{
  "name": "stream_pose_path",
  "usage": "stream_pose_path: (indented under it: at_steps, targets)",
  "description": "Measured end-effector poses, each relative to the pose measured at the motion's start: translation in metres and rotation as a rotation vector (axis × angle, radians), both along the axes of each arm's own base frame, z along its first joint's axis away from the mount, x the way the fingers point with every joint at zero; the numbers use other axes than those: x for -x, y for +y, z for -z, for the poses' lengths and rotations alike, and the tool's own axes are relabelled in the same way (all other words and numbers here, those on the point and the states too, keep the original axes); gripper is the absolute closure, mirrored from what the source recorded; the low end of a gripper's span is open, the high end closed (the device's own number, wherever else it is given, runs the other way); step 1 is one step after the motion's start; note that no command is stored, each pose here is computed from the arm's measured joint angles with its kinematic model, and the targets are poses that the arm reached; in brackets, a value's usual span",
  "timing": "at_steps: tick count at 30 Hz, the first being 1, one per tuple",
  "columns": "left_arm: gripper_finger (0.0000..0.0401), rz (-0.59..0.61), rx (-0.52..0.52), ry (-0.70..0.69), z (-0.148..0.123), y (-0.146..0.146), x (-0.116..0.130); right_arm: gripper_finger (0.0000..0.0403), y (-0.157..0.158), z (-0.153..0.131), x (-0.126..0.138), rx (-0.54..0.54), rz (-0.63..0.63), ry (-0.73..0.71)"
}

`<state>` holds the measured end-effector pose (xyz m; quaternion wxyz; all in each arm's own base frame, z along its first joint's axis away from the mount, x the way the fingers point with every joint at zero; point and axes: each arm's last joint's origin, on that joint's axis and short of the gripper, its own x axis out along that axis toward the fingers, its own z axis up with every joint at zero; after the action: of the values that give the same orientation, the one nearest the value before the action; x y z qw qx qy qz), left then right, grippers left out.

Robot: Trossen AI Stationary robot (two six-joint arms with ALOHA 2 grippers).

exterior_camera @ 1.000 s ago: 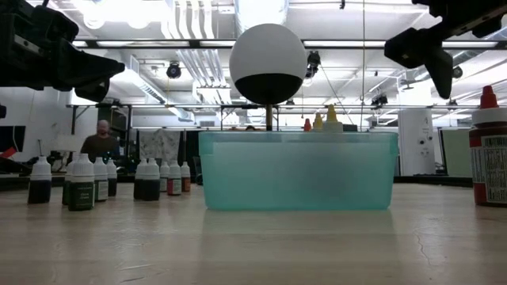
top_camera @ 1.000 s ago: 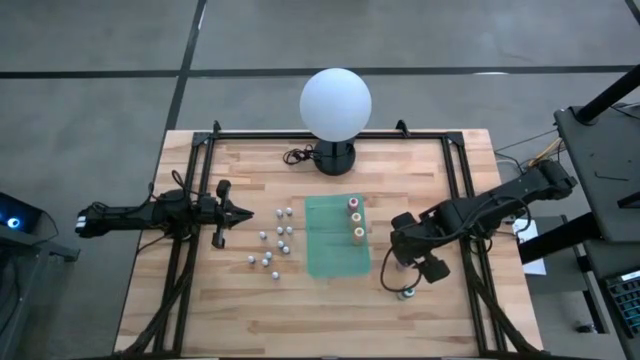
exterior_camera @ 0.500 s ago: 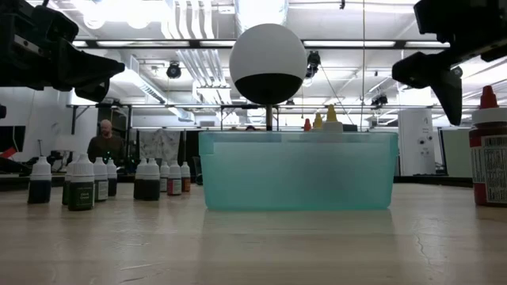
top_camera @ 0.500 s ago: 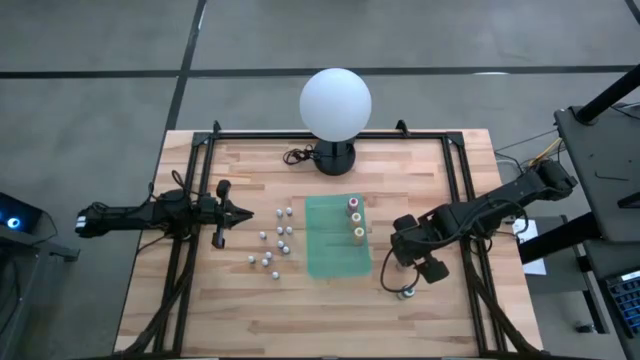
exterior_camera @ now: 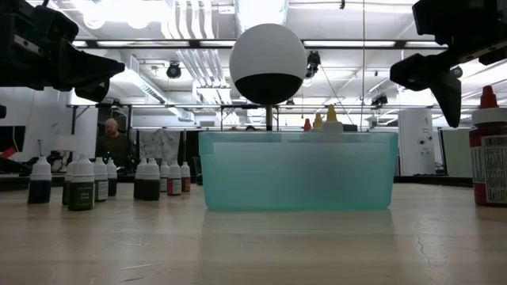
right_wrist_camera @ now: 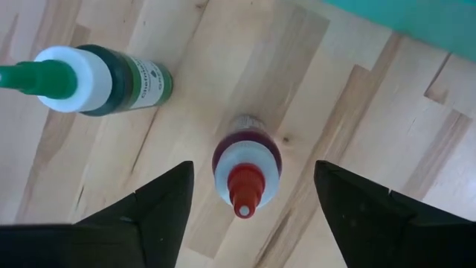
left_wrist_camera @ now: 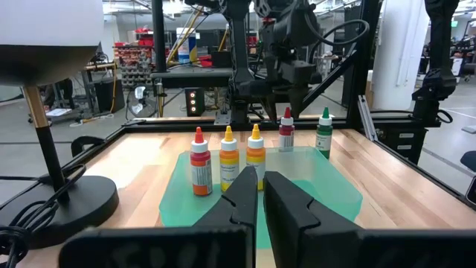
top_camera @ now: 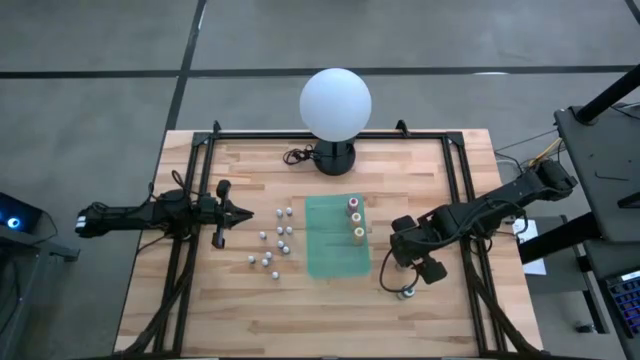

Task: Pick & Place food coloring
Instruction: Put the large red food coloring bottle into the green bin

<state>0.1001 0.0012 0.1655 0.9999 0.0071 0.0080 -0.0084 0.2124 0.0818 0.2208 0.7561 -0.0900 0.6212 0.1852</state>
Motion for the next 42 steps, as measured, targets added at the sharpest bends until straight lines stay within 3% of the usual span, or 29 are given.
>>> stream_pose_path:
  at_steps: [11,26,42]
  targets:
    - [0.0401,0.0,0.0,0.0,0.0,0.0,0.0,0.0186,-0.0004,0.0036,0.0012,0.002,0.003,0.008]
    - [0.0401,0.0,0.0,0.0,0.0,0.0,0.0,0.0289,-0.0006,0.0056,0.0019,0.001,0.003,0.012]
    - [0.0401,0.0,0.0,0.0,0.0,0.0,0.0,0.0293,-0.0007,0.0002,0.0024,-0.004,0.002,0.008]
